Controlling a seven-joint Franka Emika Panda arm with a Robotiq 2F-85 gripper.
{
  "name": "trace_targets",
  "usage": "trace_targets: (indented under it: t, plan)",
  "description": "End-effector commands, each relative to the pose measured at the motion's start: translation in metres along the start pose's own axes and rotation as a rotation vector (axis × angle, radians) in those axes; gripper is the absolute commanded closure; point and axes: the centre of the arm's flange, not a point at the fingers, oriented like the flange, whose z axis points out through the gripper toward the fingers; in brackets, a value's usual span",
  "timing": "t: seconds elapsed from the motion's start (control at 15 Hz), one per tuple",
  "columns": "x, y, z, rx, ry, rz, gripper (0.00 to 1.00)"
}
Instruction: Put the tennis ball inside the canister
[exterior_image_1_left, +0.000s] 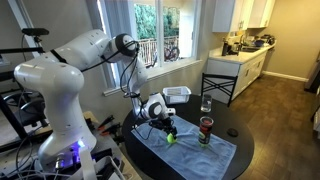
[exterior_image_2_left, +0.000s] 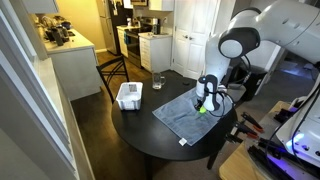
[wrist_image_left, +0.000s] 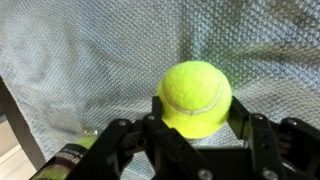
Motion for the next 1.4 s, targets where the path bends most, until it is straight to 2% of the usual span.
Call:
trace_targets:
  t: [0.0, 0.27, 0.6, 1.33]
  plan:
    - [-0.015, 0.017, -0.054, -0.01, 0.096, 0.027, 0.61]
    - [-0.011, 0.027, -0.081, -0.063, 0.166, 0.084, 0.61]
    - [0.004, 0.045, -0.098, -0.121, 0.214, 0.153, 0.61]
    - [0.055, 0.107, -0.156, -0.165, 0.343, 0.283, 0.61]
